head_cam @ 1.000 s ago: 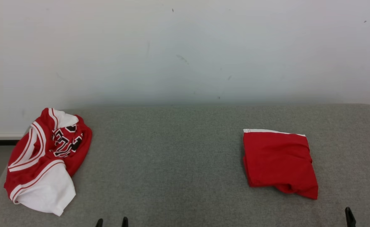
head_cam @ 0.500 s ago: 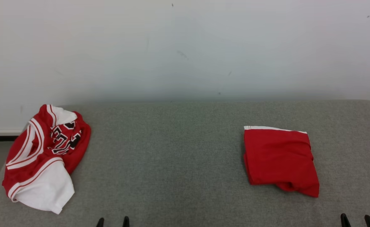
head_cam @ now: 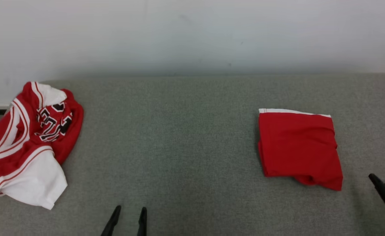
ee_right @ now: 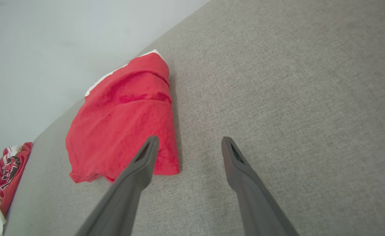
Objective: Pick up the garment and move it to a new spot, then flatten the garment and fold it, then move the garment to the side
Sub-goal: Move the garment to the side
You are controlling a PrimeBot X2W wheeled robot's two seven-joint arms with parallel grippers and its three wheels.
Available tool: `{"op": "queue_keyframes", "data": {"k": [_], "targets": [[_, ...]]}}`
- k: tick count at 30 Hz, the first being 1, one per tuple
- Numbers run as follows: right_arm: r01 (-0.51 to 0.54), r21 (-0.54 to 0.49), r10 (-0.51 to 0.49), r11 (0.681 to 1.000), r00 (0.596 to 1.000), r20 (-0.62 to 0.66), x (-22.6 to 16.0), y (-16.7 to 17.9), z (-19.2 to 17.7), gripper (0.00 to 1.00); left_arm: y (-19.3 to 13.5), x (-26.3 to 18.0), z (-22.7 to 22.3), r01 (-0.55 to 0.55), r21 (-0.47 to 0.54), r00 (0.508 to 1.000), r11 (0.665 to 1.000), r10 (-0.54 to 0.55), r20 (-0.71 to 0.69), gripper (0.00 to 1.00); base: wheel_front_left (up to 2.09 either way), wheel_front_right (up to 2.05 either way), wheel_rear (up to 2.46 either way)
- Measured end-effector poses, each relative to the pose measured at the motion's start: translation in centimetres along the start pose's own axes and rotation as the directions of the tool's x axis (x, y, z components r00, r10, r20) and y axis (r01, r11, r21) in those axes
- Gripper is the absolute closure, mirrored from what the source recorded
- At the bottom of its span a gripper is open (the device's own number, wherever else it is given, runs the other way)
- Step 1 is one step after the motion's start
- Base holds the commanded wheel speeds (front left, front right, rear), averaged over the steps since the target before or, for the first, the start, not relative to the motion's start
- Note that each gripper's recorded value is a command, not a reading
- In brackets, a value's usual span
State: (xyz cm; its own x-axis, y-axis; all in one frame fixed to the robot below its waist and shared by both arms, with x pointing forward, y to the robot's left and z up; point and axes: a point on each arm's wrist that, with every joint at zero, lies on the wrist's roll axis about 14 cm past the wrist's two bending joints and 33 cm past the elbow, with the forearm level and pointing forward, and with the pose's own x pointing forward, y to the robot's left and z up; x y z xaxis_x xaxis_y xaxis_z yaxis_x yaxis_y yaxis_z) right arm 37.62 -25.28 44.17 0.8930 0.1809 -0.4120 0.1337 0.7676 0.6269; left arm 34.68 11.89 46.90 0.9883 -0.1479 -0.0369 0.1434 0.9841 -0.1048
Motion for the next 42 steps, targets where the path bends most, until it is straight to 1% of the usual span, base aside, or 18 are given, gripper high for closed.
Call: {"op": "queue_keyframes", "data": {"k": [2, 4, 8, 14, 22, 23, 24, 26, 28, 35, 38, 42], "targets": [[0.019, 0.002, -0.019, 1.000, 0.999, -0.043, 1.3, -0.6, 0.5, 0.00, 0.0, 0.5, -1.0, 0.013, 0.008, 0.999, 1.000, -0.013, -0.030, 0.00, 0.00, 0.00, 0.00], [0.027, 0.032, -0.025, 0.999, 0.998, -0.062, 2.9, -0.7, 0.9, 0.00, -0.1, 1.0, -1.8, 0.029, 0.017, 0.998, 0.999, -0.028, -0.055, 0.00, 0.00, 0.00, 0.00], [0.027, 0.035, -0.023, 0.999, 0.993, -0.119, 6.1, -0.2, 0.4, 0.00, -0.2, 1.9, -3.1, 0.052, 0.034, 0.994, 0.998, -0.049, -0.095, 0.00, 0.00, 0.00, 0.00], [0.001, 0.035, 0.006, 0.999, 0.978, -0.208, 9.8, 1.4, -1.3, 0.00, 1.1, 2.1, -4.3, 0.025, 0.049, 0.991, 0.998, -0.018, -0.133, 0.00, 0.00, 0.00, 0.00], [-0.039, 0.032, 0.047, 0.999, 0.958, -0.284, 12.6, 3.1, -2.9, 0.00, 2.2, 1.8, -5.3, -0.008, 0.058, 0.986, 0.998, 0.017, -0.164, 0.00, 0.00, 0.00, 0.00], [-0.046, 0.034, 0.054, 0.998, 0.956, -0.288, 12.9, 3.3, -3.0, 0.06, 2.3, 1.9, -5.3, -0.010, 0.059, 0.986, 0.998, 0.020, -0.164, 0.00, 0.00, 0.00, 0.00], [-0.051, 0.034, 0.059, 0.998, 0.954, -0.292, 13.0, 3.5, -3.1, 0.21, 2.3, 2.0, -5.3, -0.012, 0.060, 0.986, 0.998, 0.022, -0.162, 0.00, 0.00, 0.00, 0.00], [-0.065, 0.032, 0.072, 0.997, 0.951, -0.300, 13.3, 4.0, -3.4, 0.57, 2.4, 2.0, -5.3, -0.017, 0.062, 0.986, 0.998, 0.027, -0.162, 0.00, 0.00, 0.00, 0.00], [-0.077, 0.035, 0.084, 0.996, 0.950, -0.301, 13.5, 4.4, -3.6, 1.00, 2.5, 2.1, -5.2, -0.022, 0.057, 0.987, 0.998, 0.031, -0.161, 0.00, 0.00, 0.00, 0.00], [-0.096, 0.021, 0.098, 0.995, 0.955, -0.282, 12.8, 4.7, -3.0, 1.00, 1.7, 2.7, -5.1, -0.013, 0.038, 0.988, 0.999, 0.018, -0.151, 0.00, 0.00, 0.00, 0.00], [-0.076, 0.012, 0.076, 0.997, 0.963, -0.257, 12.1, 3.7, -2.0, 1.00, 0.9, 3.3, -4.9, 0.013, 0.030, 0.990, 0.999, -0.008, -0.139, 0.00, 0.00, 0.00, 0.00], [-0.021, -0.009, 0.018, 1.000, 0.975, -0.224, 10.6, 1.3, -0.5, 1.00, -0.7, 4.7, -4.6, 0.069, 0.018, 0.991, 0.997, -0.067, -0.120, 0.00, 0.00, 0.00, 0.00]]}}
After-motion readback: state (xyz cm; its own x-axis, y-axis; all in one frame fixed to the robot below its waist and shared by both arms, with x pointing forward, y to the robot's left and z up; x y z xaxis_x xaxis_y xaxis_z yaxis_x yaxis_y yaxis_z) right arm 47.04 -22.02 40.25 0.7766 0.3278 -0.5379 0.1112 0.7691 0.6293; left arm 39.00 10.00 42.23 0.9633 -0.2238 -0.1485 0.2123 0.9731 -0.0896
